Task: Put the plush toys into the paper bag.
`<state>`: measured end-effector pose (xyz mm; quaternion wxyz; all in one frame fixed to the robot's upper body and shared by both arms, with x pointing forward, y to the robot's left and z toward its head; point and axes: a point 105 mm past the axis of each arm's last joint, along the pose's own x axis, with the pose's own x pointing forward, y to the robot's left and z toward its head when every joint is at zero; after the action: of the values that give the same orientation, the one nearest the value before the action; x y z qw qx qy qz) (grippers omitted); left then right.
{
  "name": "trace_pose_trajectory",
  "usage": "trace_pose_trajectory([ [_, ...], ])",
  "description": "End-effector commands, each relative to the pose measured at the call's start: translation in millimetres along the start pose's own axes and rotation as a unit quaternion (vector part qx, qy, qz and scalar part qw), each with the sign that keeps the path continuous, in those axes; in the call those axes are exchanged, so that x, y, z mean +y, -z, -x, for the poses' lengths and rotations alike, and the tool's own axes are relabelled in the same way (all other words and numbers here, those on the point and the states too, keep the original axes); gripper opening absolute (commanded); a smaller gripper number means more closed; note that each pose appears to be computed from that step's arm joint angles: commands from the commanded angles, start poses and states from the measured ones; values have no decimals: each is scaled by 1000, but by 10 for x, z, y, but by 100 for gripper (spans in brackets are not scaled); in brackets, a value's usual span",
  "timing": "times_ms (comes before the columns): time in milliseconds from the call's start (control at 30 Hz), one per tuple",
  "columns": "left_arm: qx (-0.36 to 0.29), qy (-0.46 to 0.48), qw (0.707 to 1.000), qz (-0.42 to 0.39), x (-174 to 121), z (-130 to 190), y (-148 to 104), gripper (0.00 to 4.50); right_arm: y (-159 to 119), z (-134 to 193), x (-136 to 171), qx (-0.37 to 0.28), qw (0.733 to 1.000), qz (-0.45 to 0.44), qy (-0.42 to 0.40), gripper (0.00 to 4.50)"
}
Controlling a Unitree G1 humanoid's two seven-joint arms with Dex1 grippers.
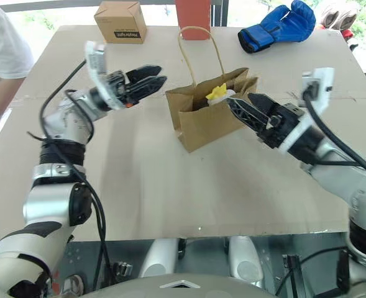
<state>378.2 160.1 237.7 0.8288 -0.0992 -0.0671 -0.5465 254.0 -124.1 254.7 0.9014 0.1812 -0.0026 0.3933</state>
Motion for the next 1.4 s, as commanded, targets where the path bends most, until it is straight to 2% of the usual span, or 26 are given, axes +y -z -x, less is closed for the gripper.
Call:
trace_pose_trajectory([
  [33,2,25,1000,-7,-180,133,-64,445,-149,219,63,-11,999,28,-16,317],
  [100,13,21,1000,-10,-226,169,4,445,-145,286,-14,-6,999,32,1,317],
  [200,25,5,999,-28,-291,138,188,445,71,338,-197,71,991,110,41,317],
  [233,29,-5,999,-38,-294,95,251,445,190,287,-191,97,988,121,25,317],
  [333,30,16,999,-38,-399,-19,339,450,470,17,-121,125,983,129,-40,192],
  [400,30,17,998,-45,-392,-44,323,450,590,-126,-97,135,977,150,-65,82],
  [433,30,12,998,-48,-367,-60,315,450,644,-206,-92,136,975,157,-75,61],
  [467,30,9,998,-52,-347,-80,310,450,688,-281,-91,137,974,164,-82,9],
  [633,50,38,997,-55,-387,-202,359,450,889,-776,-213,132,965,211,-82,4],
  [733,59,44,995,-63,-411,-224,406,450,944,-950,-314,125,963,229,-65,4],
  [1067,50,25,991,-126,-551,-427,542,450,1052,-996,-253,114,964,229,-69,4],
  [1200,46,-25,991,-122,-453,-536,639,450,1078,-962,-185,109,963,234,-82,4],
  [1267,26,-32,993,-110,-458,-595,642,396,1040,-887,-127,98,961,243,-90,0],
  [1300,25,-41,992,-113,-438,-610,662,396,1018,-826,-93,93,959,252,-95,0],
  [1333,24,-50,992,-115,-415,-620,682,340,994,-777,-69,86,958,258,-96,0],
  [1400,25,-58,991,-117,-382,-627,714,272,938,-722,-36,63,961,250,-98,0],
])
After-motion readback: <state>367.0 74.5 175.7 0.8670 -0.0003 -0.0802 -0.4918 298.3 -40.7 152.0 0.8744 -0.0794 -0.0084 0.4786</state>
